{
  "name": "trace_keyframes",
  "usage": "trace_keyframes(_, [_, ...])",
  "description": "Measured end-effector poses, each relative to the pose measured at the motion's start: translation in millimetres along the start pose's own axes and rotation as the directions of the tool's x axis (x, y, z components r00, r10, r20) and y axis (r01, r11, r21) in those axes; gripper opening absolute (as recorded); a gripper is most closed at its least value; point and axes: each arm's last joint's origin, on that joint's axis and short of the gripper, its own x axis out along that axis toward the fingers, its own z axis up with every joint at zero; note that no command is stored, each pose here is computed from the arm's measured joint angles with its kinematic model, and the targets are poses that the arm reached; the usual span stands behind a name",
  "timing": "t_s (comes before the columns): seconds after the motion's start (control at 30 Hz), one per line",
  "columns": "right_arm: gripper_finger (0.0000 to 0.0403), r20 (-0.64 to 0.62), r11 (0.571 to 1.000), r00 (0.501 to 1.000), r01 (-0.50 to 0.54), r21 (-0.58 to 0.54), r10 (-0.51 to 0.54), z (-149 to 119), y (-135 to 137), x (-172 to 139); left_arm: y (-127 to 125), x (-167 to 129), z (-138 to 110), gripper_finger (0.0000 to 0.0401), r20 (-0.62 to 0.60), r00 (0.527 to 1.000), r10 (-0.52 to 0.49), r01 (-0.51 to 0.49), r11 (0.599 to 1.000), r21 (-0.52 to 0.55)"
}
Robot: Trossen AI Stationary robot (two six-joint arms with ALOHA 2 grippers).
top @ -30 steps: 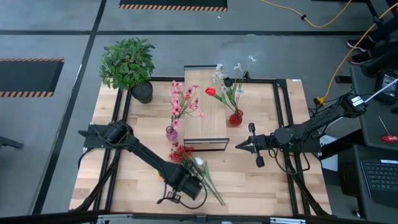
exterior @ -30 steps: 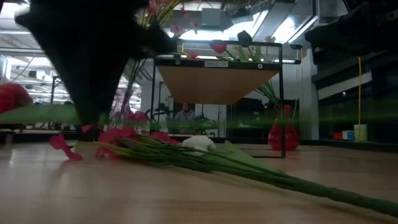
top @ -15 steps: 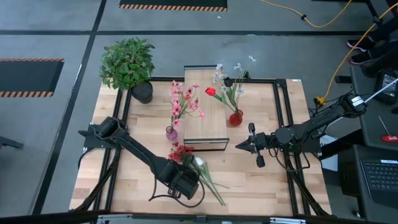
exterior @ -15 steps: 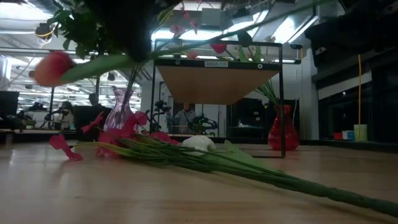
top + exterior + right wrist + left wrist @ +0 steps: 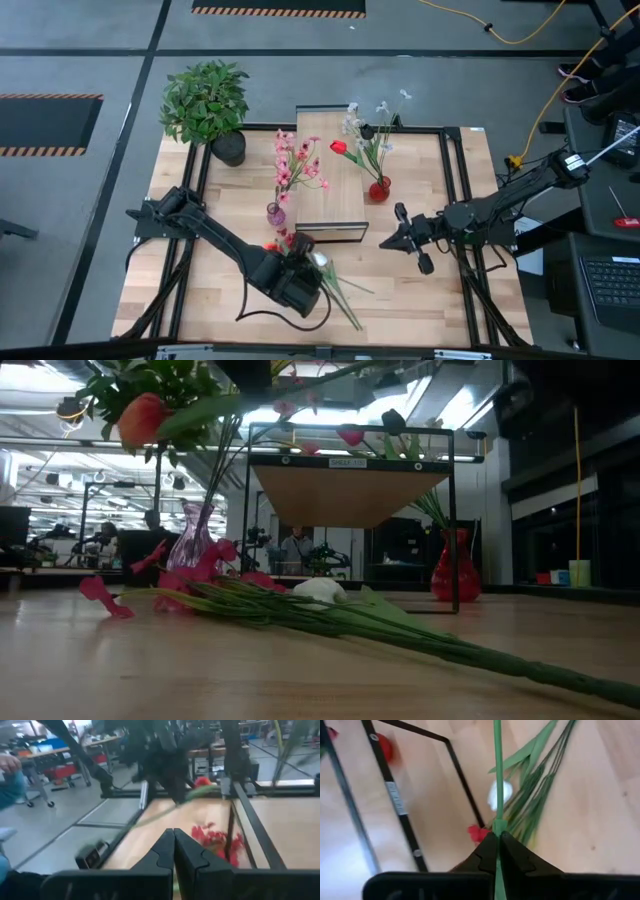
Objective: Pick and place flowers into a vace then onto a shelf
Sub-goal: Put the orange tulip into the violet vase
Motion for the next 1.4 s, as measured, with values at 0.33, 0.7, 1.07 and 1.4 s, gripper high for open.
trace_keyframes(0.33, [0.0007,-0.098,0.998,0.994,0.056,-0.014,-0.057,38,5,9,18,0,1,0.0003,-0.007,0.982,0.19,-0.185,0.963,0.193])
trace_keyframes(0.7, [0.0007,-0.083,0.996,0.993,0.083,0.034,-0.08,51,3,11,12,-5,1,0.0003,0.019,0.952,0.306,-0.296,0.903,0.31])
trace_keyframes(1.07, [0.0026,-0.133,0.966,0.985,0.138,0.217,-0.11,43,-20,26,5,-13,3,0.0003,0.072,0.891,0.449,-0.441,0.814,0.379])
trace_keyframes(1.4, [0.0091,-0.23,0.972,0.967,0.155,0.179,-0.112,67,-21,63,9,-12,4,0.0003,0.067,0.878,0.473,-0.451,0.773,0.446])
